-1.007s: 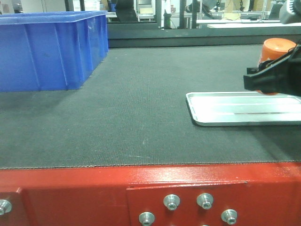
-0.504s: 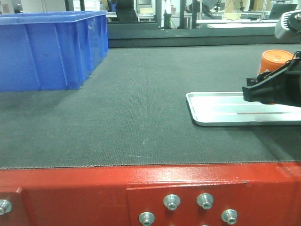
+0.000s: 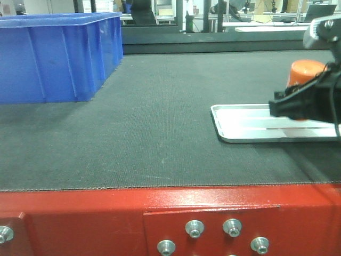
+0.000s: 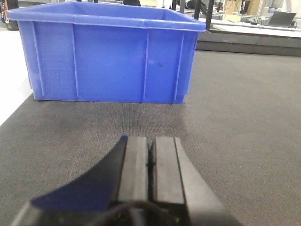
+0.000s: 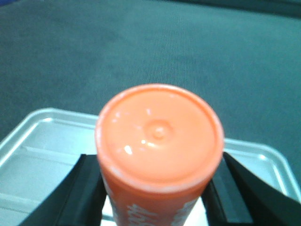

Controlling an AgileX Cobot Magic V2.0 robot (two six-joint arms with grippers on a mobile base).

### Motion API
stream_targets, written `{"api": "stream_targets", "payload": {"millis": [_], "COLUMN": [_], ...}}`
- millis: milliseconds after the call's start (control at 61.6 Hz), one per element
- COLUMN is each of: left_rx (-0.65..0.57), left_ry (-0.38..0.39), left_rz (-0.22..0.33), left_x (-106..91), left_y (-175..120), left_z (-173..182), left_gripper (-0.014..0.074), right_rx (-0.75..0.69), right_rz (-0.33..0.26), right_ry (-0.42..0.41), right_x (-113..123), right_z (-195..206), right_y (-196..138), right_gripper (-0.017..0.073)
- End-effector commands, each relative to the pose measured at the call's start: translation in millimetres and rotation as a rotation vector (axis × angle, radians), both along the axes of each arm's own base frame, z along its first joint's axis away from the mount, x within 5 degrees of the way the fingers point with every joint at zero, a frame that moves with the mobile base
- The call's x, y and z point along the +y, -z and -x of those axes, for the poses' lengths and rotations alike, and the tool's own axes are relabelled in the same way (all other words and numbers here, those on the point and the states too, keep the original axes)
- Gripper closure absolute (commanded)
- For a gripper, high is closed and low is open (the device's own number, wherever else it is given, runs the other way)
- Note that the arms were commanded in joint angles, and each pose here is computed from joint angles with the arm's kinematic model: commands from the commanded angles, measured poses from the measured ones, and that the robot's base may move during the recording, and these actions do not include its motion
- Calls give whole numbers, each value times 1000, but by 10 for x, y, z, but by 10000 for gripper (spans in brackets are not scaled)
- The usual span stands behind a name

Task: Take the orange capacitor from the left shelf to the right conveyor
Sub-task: 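Move the right gripper with the cylinder over the aluminium tray, then lower the cylinder upright onto the aluminium tray with the right gripper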

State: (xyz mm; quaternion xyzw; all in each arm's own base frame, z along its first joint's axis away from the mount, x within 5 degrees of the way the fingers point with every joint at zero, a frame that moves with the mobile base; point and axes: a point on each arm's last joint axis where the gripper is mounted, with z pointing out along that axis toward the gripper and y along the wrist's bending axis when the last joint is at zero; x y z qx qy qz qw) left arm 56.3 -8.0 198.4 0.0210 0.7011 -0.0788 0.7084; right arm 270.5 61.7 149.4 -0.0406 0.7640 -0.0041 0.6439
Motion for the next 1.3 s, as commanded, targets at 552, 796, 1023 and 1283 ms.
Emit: {"api": "stream_targets", "payload": {"millis": [552, 796, 1023, 1283], "left_rx": [-108, -108, -108, -108], "left_ry": [5, 5, 5, 5], "left_rz": [17, 17, 17, 17], "left_x": [0, 0, 0, 0], "left_y": [-110, -110, -110, -110], "left_z": [21, 21, 21, 21], "left_gripper": [699, 699, 699, 699], "right_rx": [-158, -135, -158, -159], "right_rz": [-47, -30, -31, -32], "right_ry": [10, 10, 12, 12], "right_x": [0, 3, 1, 1], "right_z": [-62, -75, -76, -76], "right_y": [-168, -77, -96, -98], "right_gripper": [503, 503, 503, 499]}}
